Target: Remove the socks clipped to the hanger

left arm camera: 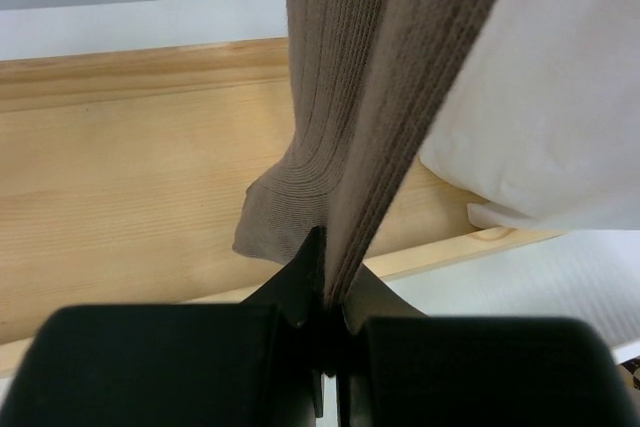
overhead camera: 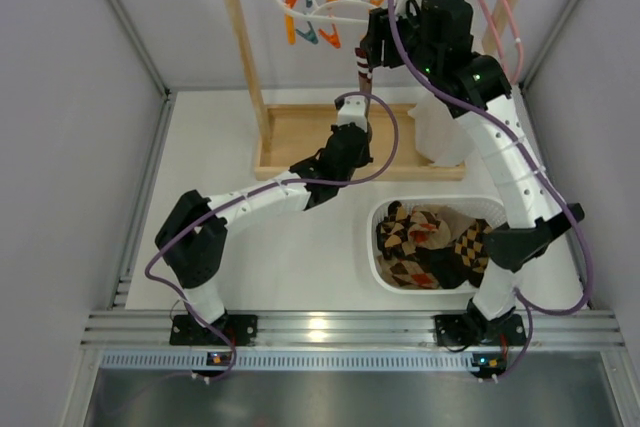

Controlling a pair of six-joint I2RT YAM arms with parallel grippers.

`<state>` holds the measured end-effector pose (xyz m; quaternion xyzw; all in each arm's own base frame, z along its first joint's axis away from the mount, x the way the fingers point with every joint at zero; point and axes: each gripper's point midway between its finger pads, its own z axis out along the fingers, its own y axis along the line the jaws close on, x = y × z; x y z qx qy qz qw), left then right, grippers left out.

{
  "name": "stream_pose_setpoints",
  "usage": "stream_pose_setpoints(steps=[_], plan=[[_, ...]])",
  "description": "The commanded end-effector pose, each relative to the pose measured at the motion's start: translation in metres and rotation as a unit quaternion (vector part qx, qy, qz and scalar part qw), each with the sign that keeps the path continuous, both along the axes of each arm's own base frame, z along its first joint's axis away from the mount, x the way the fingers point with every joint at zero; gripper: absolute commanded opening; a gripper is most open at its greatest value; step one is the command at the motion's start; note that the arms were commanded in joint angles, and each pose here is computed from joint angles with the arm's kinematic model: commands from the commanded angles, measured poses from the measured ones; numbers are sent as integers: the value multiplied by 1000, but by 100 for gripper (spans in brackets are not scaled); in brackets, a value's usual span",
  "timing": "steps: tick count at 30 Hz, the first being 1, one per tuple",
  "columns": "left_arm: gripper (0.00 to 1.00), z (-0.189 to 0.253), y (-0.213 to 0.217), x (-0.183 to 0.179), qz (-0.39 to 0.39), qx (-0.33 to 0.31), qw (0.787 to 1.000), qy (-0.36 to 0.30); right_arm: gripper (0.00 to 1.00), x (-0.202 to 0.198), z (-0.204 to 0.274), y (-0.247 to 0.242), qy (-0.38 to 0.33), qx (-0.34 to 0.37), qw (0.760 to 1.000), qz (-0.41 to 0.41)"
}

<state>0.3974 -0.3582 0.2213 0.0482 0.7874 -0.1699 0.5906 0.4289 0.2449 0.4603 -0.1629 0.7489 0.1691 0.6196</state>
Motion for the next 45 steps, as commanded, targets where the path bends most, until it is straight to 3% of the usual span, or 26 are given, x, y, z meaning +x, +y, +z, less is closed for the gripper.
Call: stream_pose_setpoints(steps=[1,12,16,30,45], plan=[[0,9,-1,0,-11,-9,1000,-7,57,6,17,5,-33,5,999,19],[0,3,-4,2,-18,-6,1000,-2,49,25,20,9,-56,9,998,10],[0,4,-5,1,-21,-8,1000,-2,55,20,26,3,-60,13,998,2],[0,6,-8,2,-25,-16,1000,0,58,-17,57,-16,-94,27,995,4],[0,9,-5,1,-25,-12,1000,-4,55,-4,46,15,-84,25,995,44]])
